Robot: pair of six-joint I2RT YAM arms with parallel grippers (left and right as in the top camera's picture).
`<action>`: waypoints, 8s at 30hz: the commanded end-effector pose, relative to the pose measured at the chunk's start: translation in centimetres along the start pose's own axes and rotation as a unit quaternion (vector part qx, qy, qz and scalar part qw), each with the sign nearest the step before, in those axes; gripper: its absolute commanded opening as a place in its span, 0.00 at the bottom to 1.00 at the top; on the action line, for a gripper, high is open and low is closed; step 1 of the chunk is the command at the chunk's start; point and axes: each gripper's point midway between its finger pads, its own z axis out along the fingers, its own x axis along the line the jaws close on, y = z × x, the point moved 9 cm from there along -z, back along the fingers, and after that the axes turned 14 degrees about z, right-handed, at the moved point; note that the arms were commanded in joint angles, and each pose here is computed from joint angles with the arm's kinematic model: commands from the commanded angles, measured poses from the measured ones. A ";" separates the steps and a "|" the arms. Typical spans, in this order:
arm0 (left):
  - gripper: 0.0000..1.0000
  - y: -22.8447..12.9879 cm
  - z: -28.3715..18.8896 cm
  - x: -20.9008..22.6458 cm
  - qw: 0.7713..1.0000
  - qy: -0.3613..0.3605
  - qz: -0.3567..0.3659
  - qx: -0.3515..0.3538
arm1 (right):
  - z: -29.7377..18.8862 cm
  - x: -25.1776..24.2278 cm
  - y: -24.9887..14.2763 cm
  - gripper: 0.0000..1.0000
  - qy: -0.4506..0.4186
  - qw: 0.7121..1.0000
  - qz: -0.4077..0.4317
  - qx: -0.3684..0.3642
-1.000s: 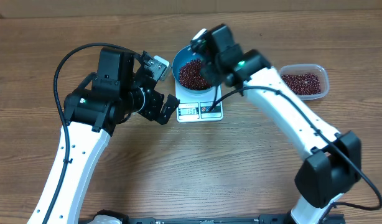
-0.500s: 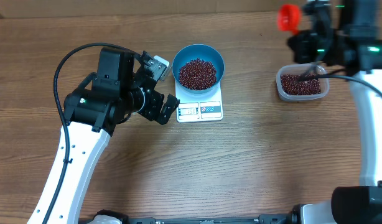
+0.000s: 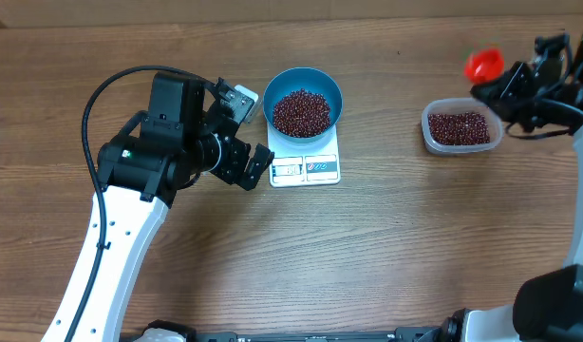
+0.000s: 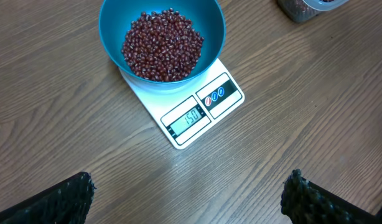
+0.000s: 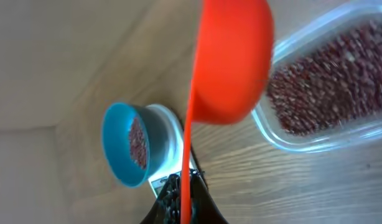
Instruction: Scoop item into bowl and weigh 150g on scale
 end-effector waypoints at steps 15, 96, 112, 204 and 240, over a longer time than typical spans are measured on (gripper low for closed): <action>1.00 0.4 -0.1 0.1 1.000 -0.001 0.008 -0.006 | 7.3 -7.4 -0.5 0.15 -0.016 0.977 0.212 -0.021; 0.99 0.4 -0.1 0.1 1.000 -0.001 0.008 -0.006 | -11.0 -4.7 -18.0 1.00 0.053 0.879 -0.322 -0.348; 1.00 0.4 -0.1 0.1 1.000 -0.001 0.008 -0.006 | -1.4 -11.2 -19.5 1.00 0.154 0.829 -0.370 -0.391; 1.00 -15.6 -3.5 -2.3 0.869 0.349 0.068 -0.344 | 1.8 -14.1 -19.9 1.00 0.167 0.821 -0.372 -0.400; 1.00 -21.4 1.9 -2.1 0.873 0.378 0.005 -0.306 | 1.8 -14.1 -19.9 1.00 0.167 0.821 -0.372 -0.400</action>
